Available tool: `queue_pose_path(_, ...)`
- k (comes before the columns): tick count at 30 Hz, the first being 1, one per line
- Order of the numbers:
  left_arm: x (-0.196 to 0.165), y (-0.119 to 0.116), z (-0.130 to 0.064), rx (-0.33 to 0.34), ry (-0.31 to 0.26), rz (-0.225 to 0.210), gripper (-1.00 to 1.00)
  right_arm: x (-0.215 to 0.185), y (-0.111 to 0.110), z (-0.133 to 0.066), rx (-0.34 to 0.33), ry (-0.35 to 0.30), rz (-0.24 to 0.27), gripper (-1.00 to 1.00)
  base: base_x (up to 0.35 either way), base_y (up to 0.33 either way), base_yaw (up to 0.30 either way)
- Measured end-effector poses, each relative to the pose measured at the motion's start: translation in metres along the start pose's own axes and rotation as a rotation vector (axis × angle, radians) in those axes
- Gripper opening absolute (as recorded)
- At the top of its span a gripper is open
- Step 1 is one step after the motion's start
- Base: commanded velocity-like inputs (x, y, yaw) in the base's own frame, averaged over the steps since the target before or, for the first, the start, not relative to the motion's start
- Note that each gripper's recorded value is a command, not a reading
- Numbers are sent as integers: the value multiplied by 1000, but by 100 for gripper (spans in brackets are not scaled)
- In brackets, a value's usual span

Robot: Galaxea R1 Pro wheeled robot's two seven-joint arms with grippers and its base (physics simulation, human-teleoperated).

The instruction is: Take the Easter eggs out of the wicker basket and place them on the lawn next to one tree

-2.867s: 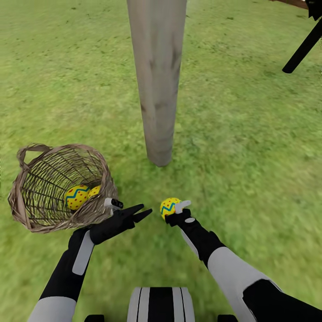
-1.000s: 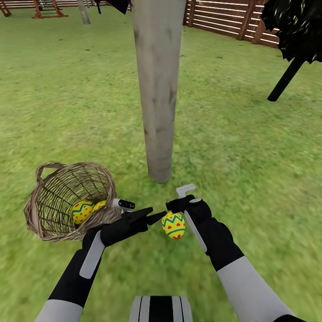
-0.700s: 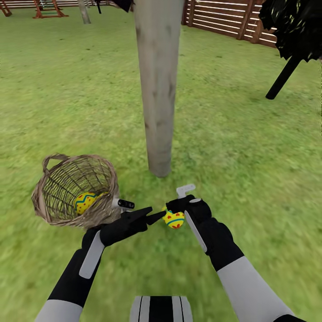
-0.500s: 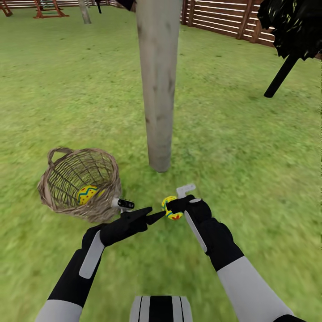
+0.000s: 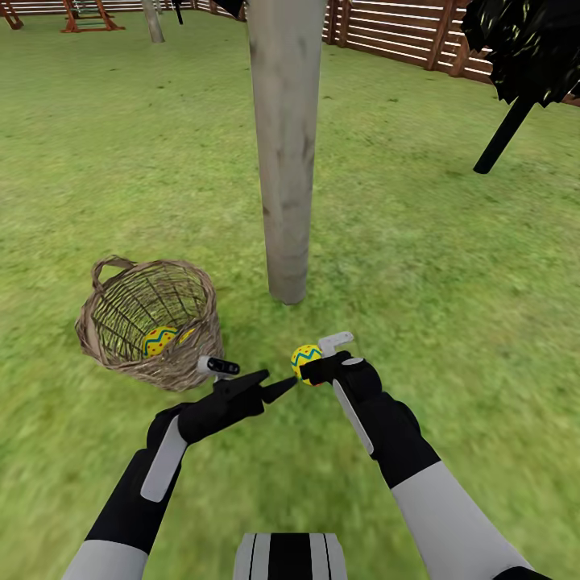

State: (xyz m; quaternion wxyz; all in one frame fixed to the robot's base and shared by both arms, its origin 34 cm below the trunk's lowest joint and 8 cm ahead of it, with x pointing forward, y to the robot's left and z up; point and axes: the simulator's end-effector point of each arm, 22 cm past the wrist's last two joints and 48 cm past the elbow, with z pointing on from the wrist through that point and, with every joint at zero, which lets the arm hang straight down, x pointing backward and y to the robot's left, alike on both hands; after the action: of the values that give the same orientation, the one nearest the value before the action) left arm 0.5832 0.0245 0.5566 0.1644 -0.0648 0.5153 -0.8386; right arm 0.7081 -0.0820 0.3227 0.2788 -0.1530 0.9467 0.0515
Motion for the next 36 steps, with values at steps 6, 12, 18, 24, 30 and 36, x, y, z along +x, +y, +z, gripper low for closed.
queue_pose_path(6,-1,-1,0,6,-5,-2,100,0,0,0,0,0,0,100,0,0,0)
queue_pose_path(12,-1,-2,0,8,-4,-1,100,0,0,0,0,-1,0,100,0,0,0)
queue_pose_path(18,-1,-2,0,8,-4,-1,100,0,0,0,-1,0,0,100,0,31,0)
queue_pose_path(24,-1,-3,0,10,-5,1,100,0,1,0,-1,0,0,100,0,256,0)
queue_pose_path(30,-1,-3,0,10,-5,1,100,0,1,0,-1,-1,0,100,0,292,0)
queue_pose_path(36,-1,-3,0,11,-5,2,100,0,0,0,-1,-1,0,100,0,295,0)
